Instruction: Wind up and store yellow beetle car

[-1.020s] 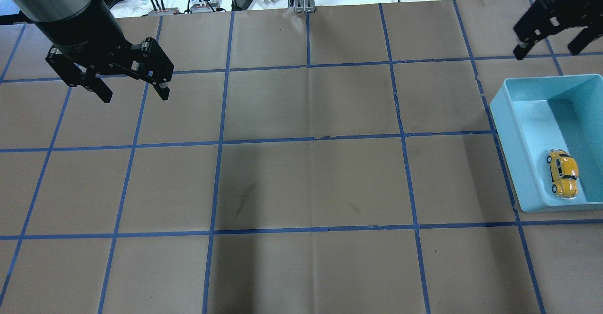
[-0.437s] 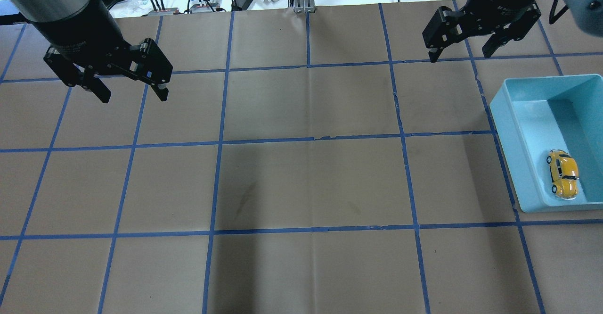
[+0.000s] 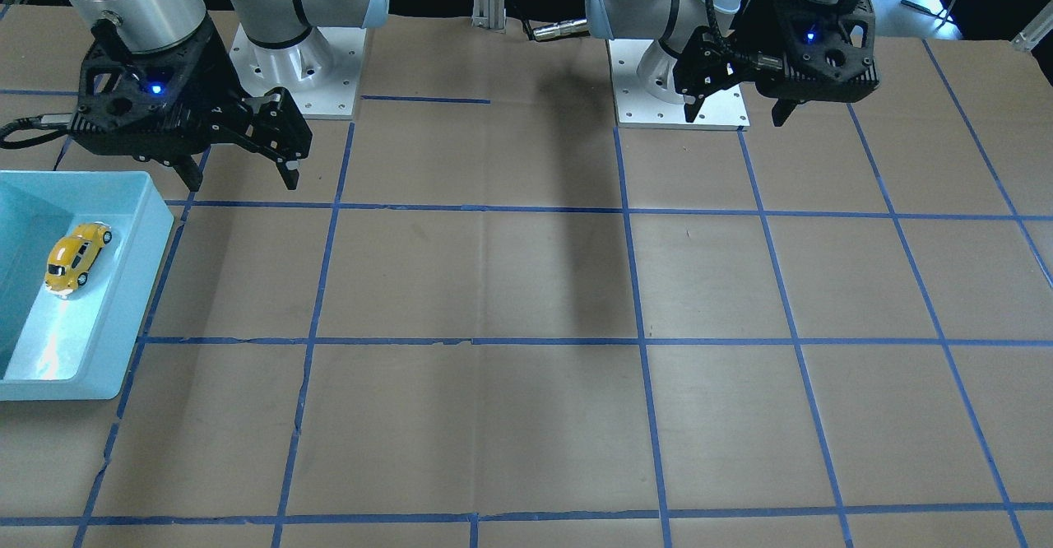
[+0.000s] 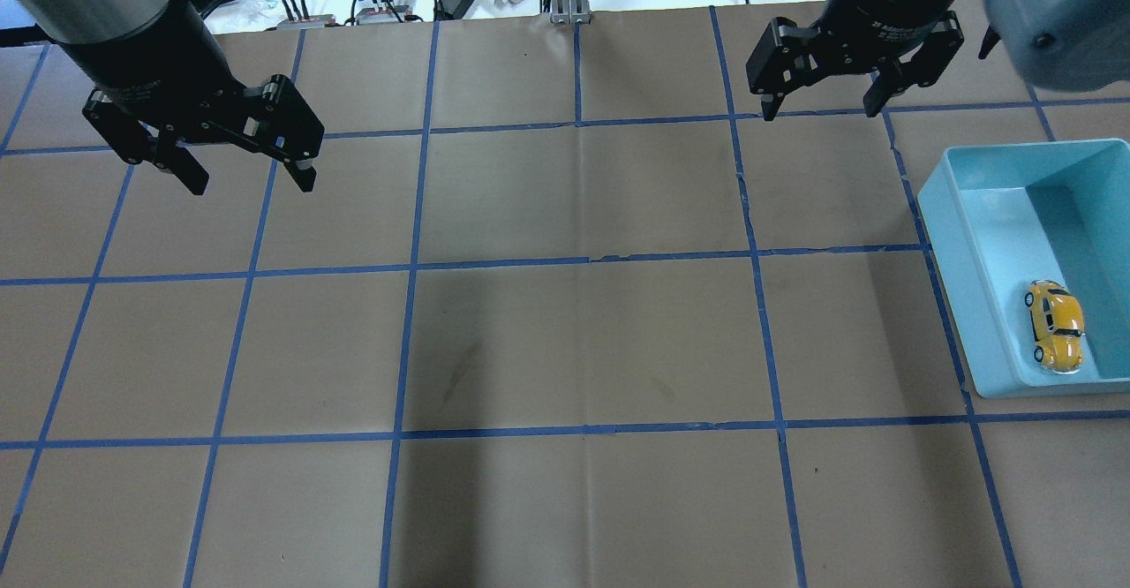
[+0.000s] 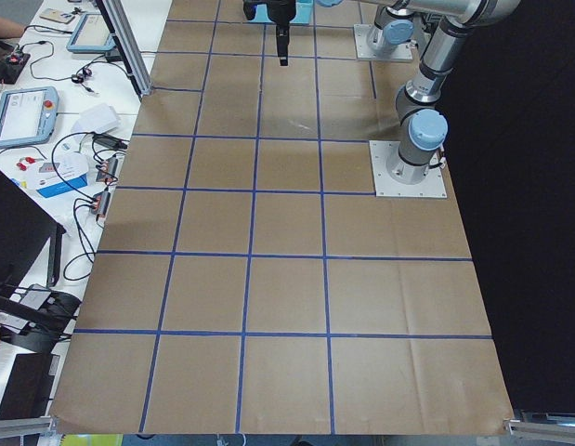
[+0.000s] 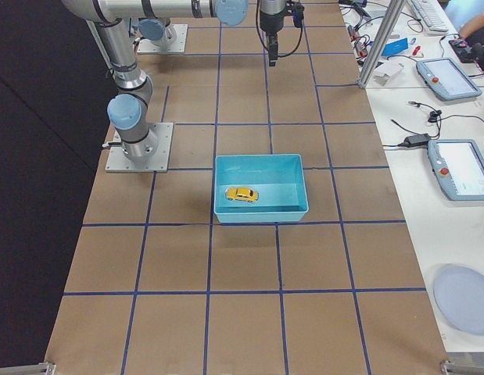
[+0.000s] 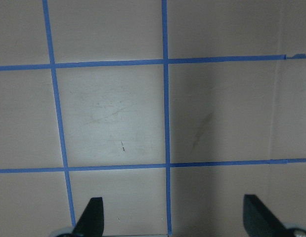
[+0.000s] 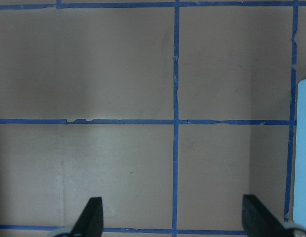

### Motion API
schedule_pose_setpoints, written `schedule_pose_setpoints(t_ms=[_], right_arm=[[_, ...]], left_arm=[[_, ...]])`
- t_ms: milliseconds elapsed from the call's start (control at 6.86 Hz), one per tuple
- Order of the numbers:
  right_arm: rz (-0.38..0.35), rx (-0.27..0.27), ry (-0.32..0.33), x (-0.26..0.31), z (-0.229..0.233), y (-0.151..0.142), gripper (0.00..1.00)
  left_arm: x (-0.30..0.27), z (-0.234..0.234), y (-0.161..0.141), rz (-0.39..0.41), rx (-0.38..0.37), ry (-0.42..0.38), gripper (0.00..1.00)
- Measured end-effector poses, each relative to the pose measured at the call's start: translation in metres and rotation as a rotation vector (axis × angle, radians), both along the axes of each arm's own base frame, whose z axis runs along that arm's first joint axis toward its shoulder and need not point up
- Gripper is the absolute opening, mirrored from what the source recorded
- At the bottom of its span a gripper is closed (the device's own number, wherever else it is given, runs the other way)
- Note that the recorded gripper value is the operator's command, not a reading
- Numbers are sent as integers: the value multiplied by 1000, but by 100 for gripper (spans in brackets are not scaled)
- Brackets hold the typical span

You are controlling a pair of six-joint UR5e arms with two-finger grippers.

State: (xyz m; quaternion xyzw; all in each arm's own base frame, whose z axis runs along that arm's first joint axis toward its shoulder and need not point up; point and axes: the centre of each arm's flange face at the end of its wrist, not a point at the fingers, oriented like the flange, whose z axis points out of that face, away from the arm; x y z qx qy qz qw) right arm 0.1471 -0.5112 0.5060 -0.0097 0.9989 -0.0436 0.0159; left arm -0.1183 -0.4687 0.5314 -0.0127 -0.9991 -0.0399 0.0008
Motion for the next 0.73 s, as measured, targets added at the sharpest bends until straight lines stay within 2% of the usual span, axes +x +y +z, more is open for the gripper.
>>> schedule_pose_setpoints(t_ms=[437, 729], right_arm=[[3, -15, 1, 5, 12, 3, 100], [2, 11, 2, 6, 11, 6, 100]], left_arm=[[0, 0, 1, -13, 0, 1, 100], [0, 0, 2, -17, 0, 1, 100]])
